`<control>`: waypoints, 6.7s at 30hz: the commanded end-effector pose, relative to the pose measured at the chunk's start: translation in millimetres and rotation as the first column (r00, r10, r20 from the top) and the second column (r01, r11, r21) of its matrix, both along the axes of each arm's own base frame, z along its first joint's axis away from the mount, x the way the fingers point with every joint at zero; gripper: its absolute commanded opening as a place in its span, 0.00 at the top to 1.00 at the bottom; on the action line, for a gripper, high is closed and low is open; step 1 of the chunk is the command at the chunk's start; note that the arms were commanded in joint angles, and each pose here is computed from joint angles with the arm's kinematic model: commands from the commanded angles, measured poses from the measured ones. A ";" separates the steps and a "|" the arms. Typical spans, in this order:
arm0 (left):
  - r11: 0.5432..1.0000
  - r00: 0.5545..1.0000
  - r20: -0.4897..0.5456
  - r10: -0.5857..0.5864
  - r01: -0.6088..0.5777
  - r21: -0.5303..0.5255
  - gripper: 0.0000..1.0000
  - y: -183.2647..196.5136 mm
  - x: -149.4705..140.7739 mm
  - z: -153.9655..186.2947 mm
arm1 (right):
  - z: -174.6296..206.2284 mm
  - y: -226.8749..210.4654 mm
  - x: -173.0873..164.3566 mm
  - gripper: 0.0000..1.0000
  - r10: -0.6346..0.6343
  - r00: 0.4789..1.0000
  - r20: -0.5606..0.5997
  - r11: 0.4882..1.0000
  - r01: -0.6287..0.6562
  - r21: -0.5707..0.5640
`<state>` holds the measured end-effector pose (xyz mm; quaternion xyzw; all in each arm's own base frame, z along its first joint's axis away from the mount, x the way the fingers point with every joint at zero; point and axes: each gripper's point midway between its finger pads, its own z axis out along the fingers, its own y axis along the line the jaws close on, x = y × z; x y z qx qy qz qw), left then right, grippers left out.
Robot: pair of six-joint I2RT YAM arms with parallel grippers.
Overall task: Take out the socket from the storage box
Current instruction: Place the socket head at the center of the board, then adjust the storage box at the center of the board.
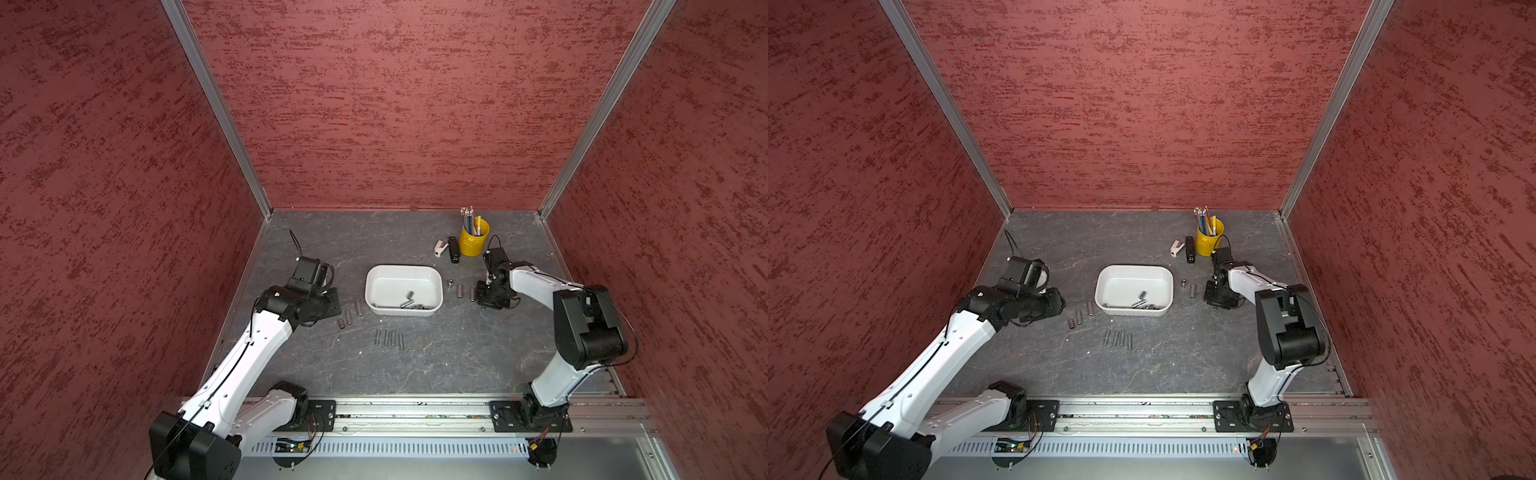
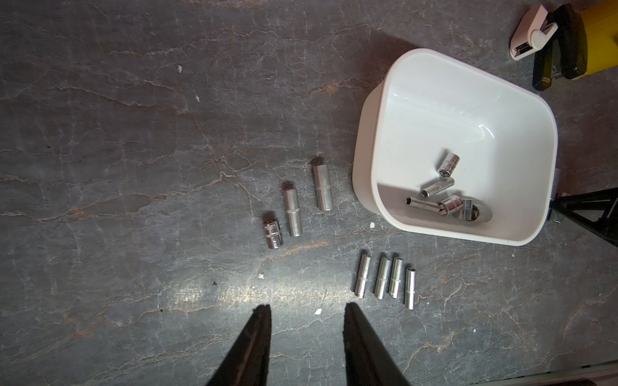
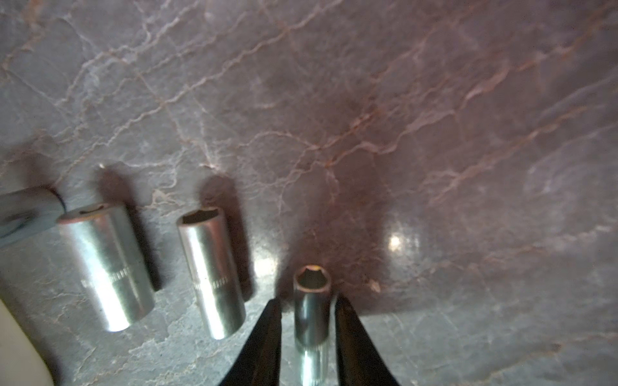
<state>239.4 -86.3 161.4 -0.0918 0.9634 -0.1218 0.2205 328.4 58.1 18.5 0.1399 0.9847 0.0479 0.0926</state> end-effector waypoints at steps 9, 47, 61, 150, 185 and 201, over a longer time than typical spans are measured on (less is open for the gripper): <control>1.000 1.000 0.011 -0.009 0.009 0.007 0.61 -0.4 1.7 0.2 | 42.4 -5.6 7.4 0.65 -0.024 0.995 0.096 1.000 0.025 -0.006; 1.000 1.000 0.020 -0.009 0.008 0.006 0.60 -0.5 0.7 1.8 | 88.2 160.4 17.6 0.60 0.243 0.955 0.168 0.958 -0.263 0.110; 1.000 1.000 0.018 -0.010 0.010 0.004 0.60 -0.9 1.4 1.4 | 45.0 168.3 32.3 0.65 0.242 0.964 0.105 0.968 -0.247 0.034; 0.999 0.999 -0.010 -0.031 0.031 -0.008 0.60 -6.7 0.0 -4.7 | 42.7 147.1 15.2 1.00 0.154 0.983 -0.101 0.988 -0.151 0.031; 0.998 0.997 -0.031 -0.068 0.067 -0.017 0.60 -15.2 -2.0 -9.0 | 62.2 156.8 32.7 1.00 0.221 0.949 -0.226 0.966 -0.182 0.181; 0.998 0.997 -0.049 -0.067 0.067 -0.001 0.59 -14.8 -2.5 -13.7 | 62.0 156.2 64.2 0.93 0.246 0.964 -0.101 0.963 -0.231 0.138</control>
